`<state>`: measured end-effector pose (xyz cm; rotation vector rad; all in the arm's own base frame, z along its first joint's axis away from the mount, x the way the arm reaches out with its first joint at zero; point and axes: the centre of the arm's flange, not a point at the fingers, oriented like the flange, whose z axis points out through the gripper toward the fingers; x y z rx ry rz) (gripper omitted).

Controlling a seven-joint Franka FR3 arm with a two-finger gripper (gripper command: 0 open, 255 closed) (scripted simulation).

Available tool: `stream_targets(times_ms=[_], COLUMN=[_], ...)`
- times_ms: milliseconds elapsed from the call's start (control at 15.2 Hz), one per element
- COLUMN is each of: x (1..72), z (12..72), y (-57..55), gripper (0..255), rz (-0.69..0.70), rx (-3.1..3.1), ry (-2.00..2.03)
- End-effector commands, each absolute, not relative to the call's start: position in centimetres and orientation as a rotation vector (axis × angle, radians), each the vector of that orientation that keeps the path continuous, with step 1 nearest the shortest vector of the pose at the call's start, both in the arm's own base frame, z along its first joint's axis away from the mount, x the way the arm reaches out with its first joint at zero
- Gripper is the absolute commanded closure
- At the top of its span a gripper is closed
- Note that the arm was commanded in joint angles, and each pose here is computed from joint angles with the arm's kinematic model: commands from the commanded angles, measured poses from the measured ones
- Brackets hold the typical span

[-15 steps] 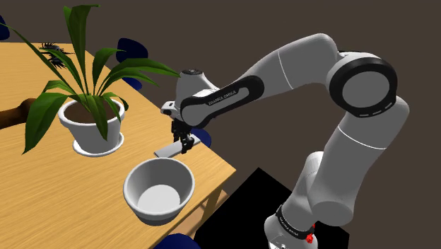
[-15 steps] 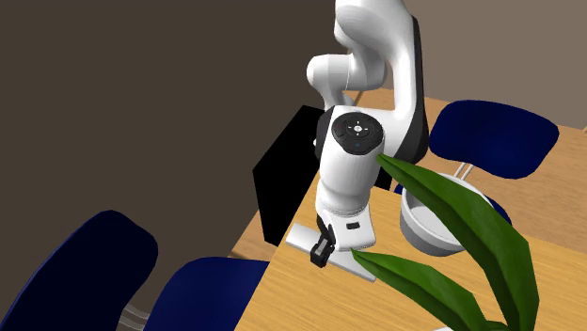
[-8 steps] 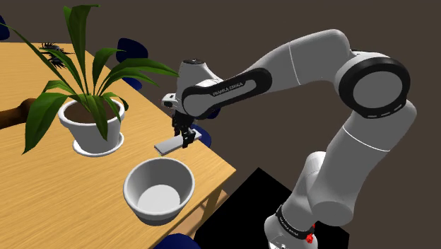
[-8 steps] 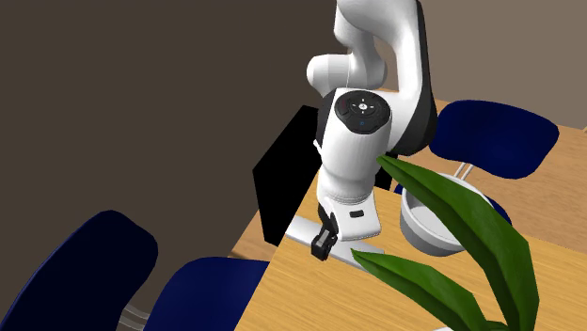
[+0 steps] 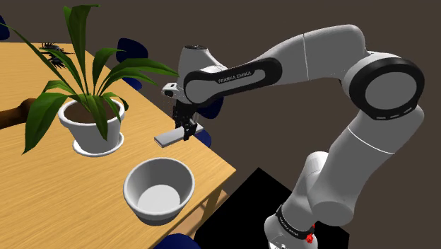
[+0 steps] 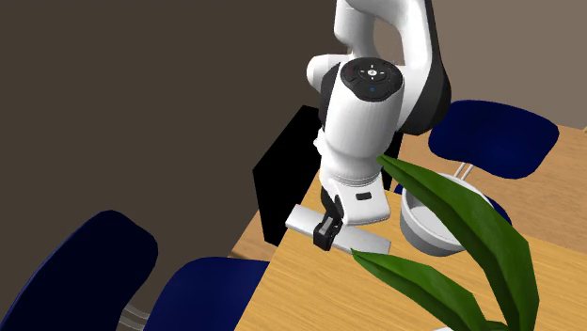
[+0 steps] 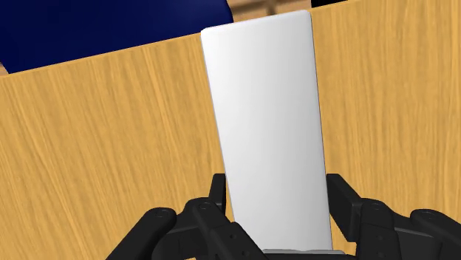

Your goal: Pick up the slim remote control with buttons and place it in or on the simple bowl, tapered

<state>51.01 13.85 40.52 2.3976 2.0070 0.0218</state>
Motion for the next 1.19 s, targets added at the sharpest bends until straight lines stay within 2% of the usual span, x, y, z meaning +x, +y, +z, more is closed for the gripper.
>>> stream_targets(times_ms=[0,1122], x=[51.1,51.1], z=[41.6,50.5], y=[13.8,13.8], gripper=[255,255], rz=[0.022,0.022], rx=[2.398,2.398], ry=[2.007,2.007])
